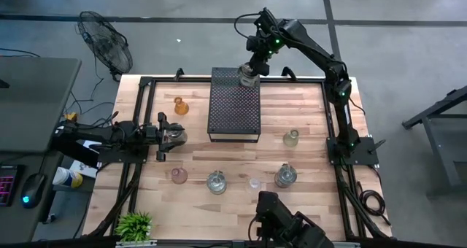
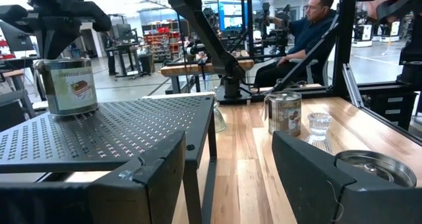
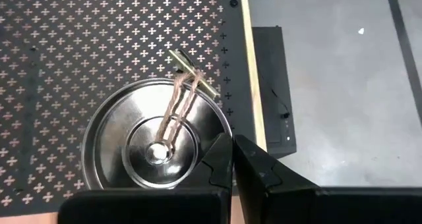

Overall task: Pick & Place candle stick holders
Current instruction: Put the silver scented candle on the black shelf

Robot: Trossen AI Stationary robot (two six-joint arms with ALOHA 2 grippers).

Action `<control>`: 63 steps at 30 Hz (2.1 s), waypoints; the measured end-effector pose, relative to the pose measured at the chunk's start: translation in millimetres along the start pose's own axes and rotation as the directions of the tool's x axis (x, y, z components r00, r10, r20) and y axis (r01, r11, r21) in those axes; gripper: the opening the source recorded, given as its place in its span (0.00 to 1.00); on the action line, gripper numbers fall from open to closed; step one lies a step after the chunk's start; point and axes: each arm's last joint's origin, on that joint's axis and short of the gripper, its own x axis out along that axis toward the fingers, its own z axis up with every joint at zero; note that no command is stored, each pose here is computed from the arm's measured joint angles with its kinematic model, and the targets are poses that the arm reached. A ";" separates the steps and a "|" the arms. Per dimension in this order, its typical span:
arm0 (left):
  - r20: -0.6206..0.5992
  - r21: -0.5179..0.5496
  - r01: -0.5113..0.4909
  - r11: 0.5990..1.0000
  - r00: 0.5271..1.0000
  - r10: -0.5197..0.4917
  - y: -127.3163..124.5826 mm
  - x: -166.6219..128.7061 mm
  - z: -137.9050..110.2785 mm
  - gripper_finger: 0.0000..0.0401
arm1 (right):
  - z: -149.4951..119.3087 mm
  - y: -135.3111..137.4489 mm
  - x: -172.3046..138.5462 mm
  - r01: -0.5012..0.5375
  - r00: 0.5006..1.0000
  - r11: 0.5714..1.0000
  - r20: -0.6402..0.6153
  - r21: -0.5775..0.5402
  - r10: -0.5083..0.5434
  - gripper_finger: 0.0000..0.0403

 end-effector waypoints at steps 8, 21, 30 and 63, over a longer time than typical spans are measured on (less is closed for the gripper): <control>0.000 0.000 -0.001 1.000 1.000 0.001 0.0 0.0 0.0 0.55 | 1.2 0.8 12.1 -0.011 1.000 1.000 -0.011 -0.009 0.011 0.00; 0.000 0.000 0.000 1.000 1.000 0.000 0.0 0.0 0.0 0.55 | 0.5 -3.5 12.8 0.011 1.000 1.000 -0.006 -0.011 -0.011 0.00; 0.000 0.000 0.000 1.000 1.000 0.000 0.0 0.0 0.0 0.55 | -0.2 -3.8 13.3 0.028 0.999 0.999 -0.021 -0.020 -0.028 0.00; 0.000 0.000 0.001 1.000 1.000 -0.001 0.0 0.0 0.0 0.55 | -2.6 -9.0 11.6 0.109 0.991 0.993 -0.068 -0.037 -0.112 0.00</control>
